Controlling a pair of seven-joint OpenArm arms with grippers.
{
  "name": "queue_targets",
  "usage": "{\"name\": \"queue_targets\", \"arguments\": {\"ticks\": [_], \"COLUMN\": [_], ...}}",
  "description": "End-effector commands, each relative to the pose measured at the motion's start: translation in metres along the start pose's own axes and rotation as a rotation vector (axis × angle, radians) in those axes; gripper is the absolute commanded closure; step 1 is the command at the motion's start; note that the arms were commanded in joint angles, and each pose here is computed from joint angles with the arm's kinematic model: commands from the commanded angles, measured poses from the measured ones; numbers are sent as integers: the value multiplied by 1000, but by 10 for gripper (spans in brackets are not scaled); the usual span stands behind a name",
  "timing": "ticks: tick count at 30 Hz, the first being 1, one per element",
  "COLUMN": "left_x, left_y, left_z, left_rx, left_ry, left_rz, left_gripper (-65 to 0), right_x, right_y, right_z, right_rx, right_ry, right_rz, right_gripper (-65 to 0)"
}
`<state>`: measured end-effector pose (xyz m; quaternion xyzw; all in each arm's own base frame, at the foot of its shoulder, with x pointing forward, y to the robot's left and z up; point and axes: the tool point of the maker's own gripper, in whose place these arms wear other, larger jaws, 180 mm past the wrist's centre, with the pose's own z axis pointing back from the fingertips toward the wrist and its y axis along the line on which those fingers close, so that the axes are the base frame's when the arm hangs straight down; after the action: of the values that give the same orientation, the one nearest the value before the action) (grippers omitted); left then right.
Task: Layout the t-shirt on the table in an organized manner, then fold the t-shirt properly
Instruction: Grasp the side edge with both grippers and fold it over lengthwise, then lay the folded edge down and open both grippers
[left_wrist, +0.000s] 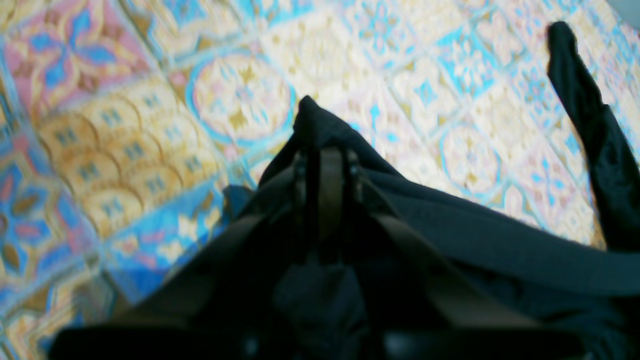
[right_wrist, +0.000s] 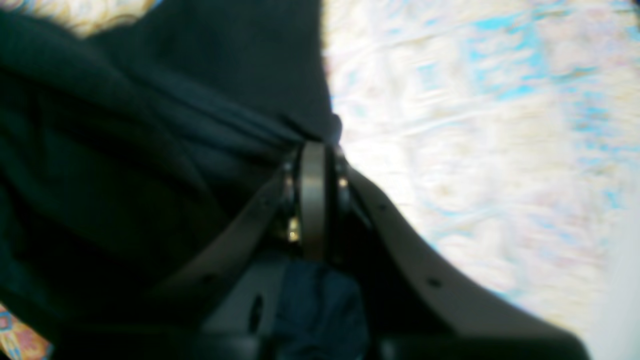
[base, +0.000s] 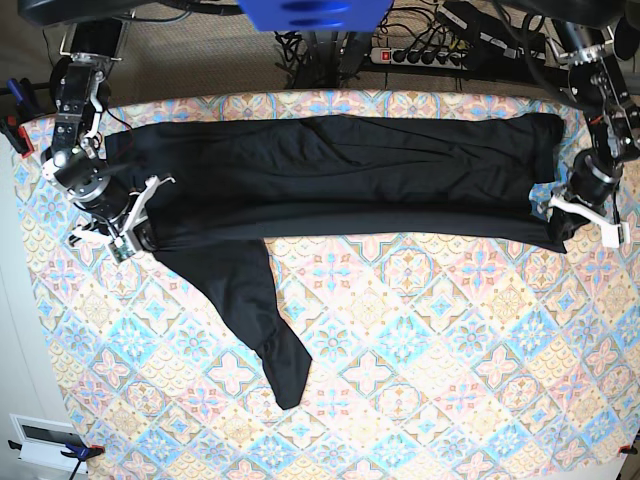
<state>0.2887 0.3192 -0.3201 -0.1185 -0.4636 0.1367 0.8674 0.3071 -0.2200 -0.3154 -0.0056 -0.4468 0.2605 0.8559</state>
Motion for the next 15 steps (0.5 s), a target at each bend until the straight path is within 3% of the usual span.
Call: {"name": "queue_targets", "arguments": {"ticks": [1, 15], "left_x": [14, -56], "left_y": [3, 32], "left_z": [6, 28], "left_rx": [8, 106], "left_ry": [-40, 166], "left_rz": [-23, -49], "left_gripper": [0, 0], "right_x": [6, -60], "right_y": [-3, 35], "right_z": [8, 25], "right_rx": [-10, 66], "right_ry": [-22, 164], "right_rz": [22, 0], "right_gripper": [-1, -4]}}
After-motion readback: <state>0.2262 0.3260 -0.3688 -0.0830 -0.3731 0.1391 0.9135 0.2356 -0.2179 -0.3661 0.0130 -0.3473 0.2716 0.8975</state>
